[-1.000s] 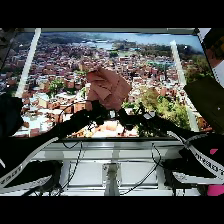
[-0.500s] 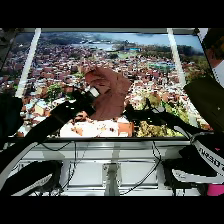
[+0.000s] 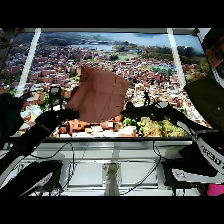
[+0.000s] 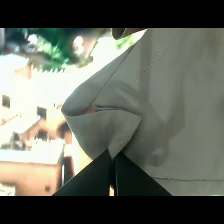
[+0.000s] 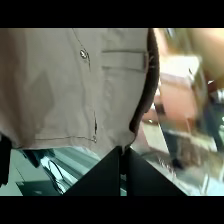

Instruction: Fold the clothes and pants, and hang the long-sleeved shirts on hangers.

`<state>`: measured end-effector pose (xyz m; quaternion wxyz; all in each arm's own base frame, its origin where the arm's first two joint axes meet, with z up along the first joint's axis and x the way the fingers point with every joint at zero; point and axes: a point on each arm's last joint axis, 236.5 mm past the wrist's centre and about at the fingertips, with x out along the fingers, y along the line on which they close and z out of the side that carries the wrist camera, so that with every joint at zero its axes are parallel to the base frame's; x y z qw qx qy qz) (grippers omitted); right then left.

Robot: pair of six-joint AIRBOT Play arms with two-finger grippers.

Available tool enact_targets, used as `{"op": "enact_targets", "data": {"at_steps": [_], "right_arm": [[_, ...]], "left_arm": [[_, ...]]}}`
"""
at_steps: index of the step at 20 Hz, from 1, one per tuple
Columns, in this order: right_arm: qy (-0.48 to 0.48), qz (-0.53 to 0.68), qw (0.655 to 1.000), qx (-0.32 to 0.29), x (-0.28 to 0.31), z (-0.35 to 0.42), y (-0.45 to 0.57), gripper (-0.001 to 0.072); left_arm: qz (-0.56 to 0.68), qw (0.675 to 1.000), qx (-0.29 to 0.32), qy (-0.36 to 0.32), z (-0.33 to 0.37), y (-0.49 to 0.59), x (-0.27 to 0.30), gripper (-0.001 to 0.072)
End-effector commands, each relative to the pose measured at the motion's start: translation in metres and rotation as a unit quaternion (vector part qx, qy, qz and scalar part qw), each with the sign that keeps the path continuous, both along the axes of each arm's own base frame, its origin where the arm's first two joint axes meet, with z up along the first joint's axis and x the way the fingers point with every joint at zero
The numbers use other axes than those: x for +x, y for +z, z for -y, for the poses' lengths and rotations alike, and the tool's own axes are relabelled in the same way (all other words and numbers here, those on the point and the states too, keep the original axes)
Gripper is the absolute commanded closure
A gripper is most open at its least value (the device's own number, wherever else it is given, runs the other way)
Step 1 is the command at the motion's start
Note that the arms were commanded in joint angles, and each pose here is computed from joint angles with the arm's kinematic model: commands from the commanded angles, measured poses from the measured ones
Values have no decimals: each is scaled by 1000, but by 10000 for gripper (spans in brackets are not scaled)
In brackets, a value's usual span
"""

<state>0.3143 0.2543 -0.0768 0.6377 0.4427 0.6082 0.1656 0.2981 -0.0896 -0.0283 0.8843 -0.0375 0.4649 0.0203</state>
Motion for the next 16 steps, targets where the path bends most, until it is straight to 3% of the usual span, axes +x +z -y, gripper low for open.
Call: {"op": "enact_targets", "data": {"at_steps": [1,3,7,8,12,16], "right_arm": [[29,4,1000,-11,-8,1,-2,699],[37,7,999,-21,-9,3,-5,699],[43,42,998,-16,8,-2,12,700],[49,68,996,-18,23,-5,25,701],[32,176,984,-19,105,-7,100,702],[-35,224,974,-25,170,47,155,702]], "left_arm": [[-28,992,-48,111,-14,-25,-20,702],[-23,988,-77,133,-10,-33,-21,702],[125,966,-227,25,61,26,34,703],[147,956,-254,31,63,41,48,703],[219,937,-267,57,45,99,116,703],[287,913,-279,70,30,170,163,703]]}}
